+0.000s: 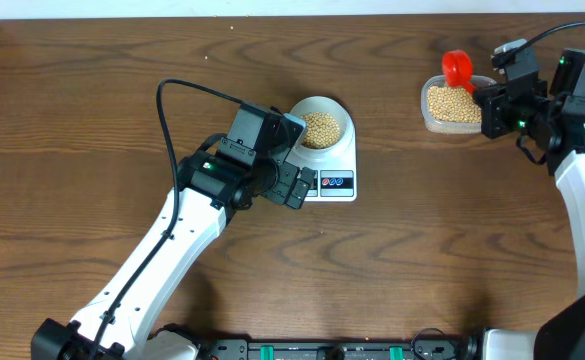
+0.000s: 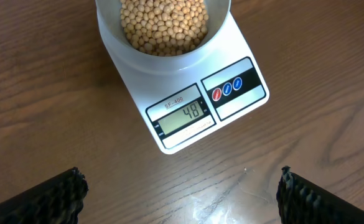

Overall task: Scoop item into bowl and weigh 50g on scale
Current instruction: 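Move right gripper with red scoop back to the bean tub, then dip the red scoop into the tub beans with right gripper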

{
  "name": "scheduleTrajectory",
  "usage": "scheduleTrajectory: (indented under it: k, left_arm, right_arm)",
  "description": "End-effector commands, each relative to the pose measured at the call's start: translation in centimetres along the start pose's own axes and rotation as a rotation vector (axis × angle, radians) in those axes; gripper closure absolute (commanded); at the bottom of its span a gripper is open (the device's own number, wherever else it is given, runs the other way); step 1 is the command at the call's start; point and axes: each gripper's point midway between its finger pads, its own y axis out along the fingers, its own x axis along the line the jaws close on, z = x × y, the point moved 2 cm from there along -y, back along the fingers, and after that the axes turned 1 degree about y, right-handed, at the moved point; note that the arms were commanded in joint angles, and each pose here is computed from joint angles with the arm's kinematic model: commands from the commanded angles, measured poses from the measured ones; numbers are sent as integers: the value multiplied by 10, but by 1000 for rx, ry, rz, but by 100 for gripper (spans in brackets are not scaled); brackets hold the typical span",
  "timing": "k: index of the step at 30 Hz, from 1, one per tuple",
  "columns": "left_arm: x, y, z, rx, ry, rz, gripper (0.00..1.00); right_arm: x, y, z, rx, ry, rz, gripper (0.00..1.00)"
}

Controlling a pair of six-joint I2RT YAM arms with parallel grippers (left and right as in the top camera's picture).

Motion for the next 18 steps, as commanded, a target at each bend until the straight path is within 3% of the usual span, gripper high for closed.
scheduleTrajectory:
  k: [1,18]
  left_arm:
    - [1,3,2,10,2,7,0]
    - [1,3,2,10,2,7,0]
  right_arm:
    - [-19,9,10,46,116,82,99]
    - [-32,50,49,181,234,82,99]
